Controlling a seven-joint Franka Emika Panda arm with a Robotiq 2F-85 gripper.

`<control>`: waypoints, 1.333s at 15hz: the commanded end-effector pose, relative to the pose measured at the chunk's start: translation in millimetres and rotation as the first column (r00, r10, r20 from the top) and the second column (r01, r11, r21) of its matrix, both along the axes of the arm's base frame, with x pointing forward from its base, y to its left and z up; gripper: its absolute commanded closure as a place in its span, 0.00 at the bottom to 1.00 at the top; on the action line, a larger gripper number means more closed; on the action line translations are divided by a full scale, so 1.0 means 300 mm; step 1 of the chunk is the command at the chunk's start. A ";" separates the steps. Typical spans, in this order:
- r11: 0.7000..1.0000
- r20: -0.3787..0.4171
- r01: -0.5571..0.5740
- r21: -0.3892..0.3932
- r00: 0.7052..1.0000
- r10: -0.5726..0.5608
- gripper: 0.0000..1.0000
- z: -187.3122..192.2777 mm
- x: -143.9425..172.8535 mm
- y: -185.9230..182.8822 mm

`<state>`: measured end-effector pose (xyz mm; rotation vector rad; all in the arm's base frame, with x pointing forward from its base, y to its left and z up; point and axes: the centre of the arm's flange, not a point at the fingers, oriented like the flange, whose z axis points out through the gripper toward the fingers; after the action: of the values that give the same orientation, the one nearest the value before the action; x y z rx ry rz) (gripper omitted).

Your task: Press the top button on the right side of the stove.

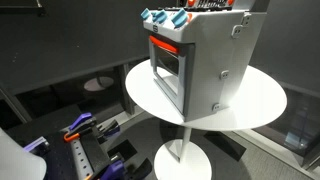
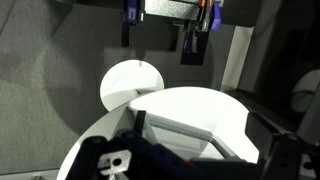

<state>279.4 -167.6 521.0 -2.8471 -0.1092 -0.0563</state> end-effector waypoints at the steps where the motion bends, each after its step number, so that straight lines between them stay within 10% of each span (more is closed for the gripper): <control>1: 1.000 0.001 0.000 0.000 1.000 0.000 0.00 0.001 0.000 0.000; 20: 0.997 0.179 0.031 -0.073 0.984 -0.018 0.00 0.140 0.370 0.046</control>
<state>357.8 -149.4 551.3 -2.9081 -0.1389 -0.2927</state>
